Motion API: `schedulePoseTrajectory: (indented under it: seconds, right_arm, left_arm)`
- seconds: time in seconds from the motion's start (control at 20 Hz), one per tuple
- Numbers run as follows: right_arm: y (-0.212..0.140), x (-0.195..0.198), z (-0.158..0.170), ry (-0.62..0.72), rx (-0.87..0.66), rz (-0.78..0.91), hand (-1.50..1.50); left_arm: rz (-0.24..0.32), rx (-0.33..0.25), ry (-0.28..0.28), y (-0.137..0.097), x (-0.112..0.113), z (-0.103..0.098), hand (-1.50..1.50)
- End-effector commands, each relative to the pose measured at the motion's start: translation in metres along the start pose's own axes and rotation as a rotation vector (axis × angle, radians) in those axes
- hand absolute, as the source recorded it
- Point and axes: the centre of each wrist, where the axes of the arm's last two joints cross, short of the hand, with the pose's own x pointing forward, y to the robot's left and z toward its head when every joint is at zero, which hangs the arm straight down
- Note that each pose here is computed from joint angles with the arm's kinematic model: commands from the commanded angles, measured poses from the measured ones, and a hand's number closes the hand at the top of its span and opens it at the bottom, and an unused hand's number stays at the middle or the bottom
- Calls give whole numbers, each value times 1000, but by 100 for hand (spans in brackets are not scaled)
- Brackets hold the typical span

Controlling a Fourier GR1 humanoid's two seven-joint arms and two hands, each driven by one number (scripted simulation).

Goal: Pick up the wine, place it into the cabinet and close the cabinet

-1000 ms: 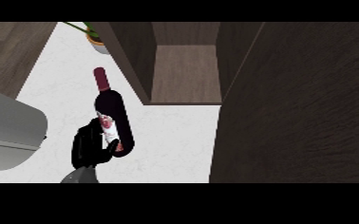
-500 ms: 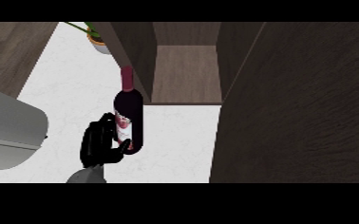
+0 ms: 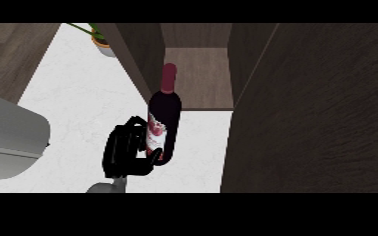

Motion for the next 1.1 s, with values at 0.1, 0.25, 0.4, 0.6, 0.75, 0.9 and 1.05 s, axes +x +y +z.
schedulePoseTrajectory:
  seconds: [0.1, 0.25, 0.4, 0.6, 0.75, 0.9, 1.05]
  right_arm:
    - [19, 17, 11, -35, 16, -32, -150]
    - [7, 12, 11, -33, 4, -42, -150]
    - [3, 15, 6, -6, 40, -7, -150]
    - [-9, 6, 21, -6, 20, -5, -150]
    - [-4, 13, 4, 9, 32, -15, -150]
    - [15, 9, 4, 1, -1, -29, -150]
    - [1, -8, 0, -12, 9, -29, -150]
  left_arm:
    - [23, 14, 49, -35, 6, -9, 150]
    - [32, 63, 68, -44, 10, -5, 150]
    - [57, 88, 69, -58, -23, 4, 150]
    - [25, 100, 73, -53, -19, -13, 150]
    - [18, 119, 80, -69, -29, -7, 150]
    - [27, 114, 81, -61, -45, -2, 150]
    - [26, 97, 42, -60, -44, -20, 150]
